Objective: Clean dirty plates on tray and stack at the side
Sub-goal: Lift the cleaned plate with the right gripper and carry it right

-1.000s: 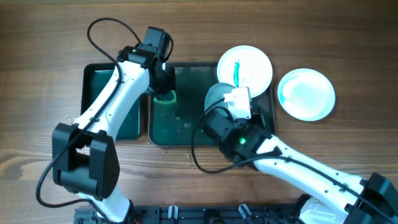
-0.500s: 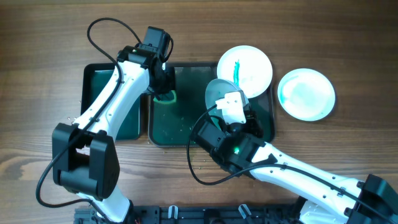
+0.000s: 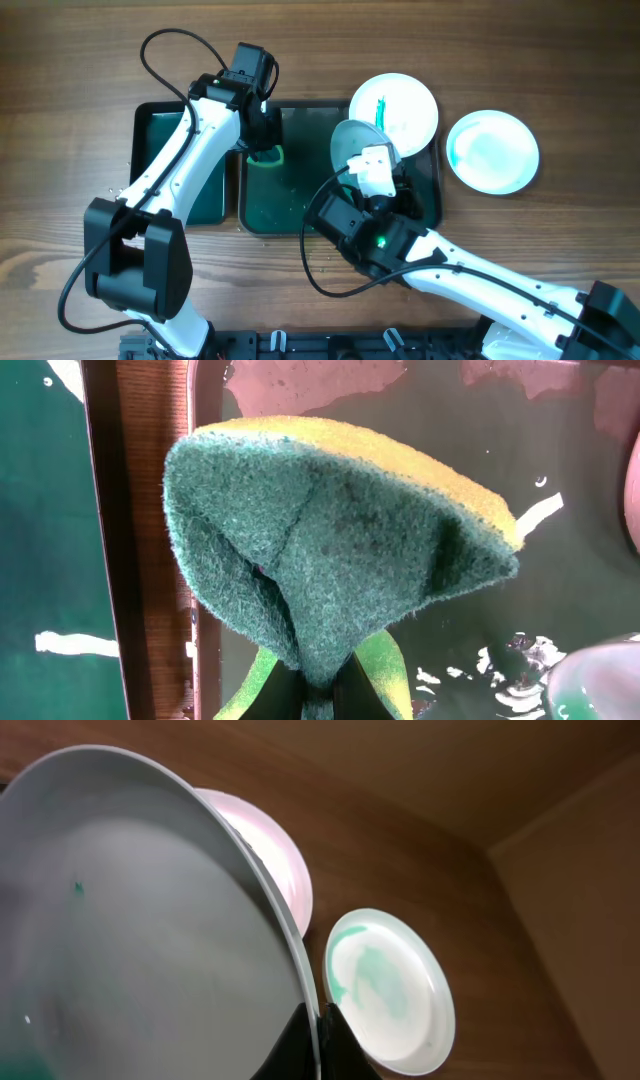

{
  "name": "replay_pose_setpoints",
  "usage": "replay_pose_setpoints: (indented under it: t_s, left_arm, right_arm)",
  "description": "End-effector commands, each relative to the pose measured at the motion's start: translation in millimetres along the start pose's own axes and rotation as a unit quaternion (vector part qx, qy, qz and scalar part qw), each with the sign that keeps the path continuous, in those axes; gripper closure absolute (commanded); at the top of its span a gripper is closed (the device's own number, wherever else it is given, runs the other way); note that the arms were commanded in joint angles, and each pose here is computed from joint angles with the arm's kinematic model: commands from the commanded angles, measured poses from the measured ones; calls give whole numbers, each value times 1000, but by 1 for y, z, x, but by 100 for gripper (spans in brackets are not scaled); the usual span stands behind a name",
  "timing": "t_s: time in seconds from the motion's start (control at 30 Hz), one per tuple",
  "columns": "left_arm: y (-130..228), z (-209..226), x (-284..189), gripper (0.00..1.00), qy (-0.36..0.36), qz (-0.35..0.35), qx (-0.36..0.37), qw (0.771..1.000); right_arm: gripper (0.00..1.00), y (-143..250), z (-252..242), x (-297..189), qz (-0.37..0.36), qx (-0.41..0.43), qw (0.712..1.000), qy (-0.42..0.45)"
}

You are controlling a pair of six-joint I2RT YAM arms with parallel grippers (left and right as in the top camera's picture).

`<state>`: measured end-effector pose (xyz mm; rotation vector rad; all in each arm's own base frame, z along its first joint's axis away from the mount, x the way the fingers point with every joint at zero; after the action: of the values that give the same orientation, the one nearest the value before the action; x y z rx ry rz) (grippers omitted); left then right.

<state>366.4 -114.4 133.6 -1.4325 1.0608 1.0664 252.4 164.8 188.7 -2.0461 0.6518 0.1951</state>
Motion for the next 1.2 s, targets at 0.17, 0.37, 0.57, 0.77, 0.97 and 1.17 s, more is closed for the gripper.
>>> replay_pose_setpoints:
  t_s: [0.17, 0.37, 0.57, 0.77, 0.97, 1.17]
  left_arm:
    - [-3, -4, 0, 96, 4, -2, -6, 1000]
    - [-3, -4, 0, 96, 4, -3, -6, 1000]
    - [-3, -4, 0, 96, 4, -3, -6, 1000]
    - [-3, -4, 0, 96, 4, -2, -6, 1000]
    - [-2, -4, 0, 96, 3, -1, -6, 1000]
    - [-2, -4, 0, 96, 4, -1, -6, 1000]
  right_arm:
    - [96, -23, -31, -10, -56, -8, 996, 68]
    - [96, -37, -34, -12, -75, -39, 992, 93]
    - [96, -39, -28, -12, -76, -30, 994, 72]
    - [96, -19, -1, -3, -13, 45, 998, -49]
    - [96, 4, 4, 16, 120, 139, 967, -179]
    - [96, 1, -44, 43, 176, 244, 914, -273]
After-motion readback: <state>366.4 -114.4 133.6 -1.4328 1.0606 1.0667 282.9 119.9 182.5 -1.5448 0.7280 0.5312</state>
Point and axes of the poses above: each gripper's point midway between its finger pads, its own x axis out along the fingers, its own z axis along the line the jaws close on, y = z × x, the point moved 4 cm from there along -x, back along the fingers, and after that the axes turned 1 degree about -x, right-handed, at the moved point
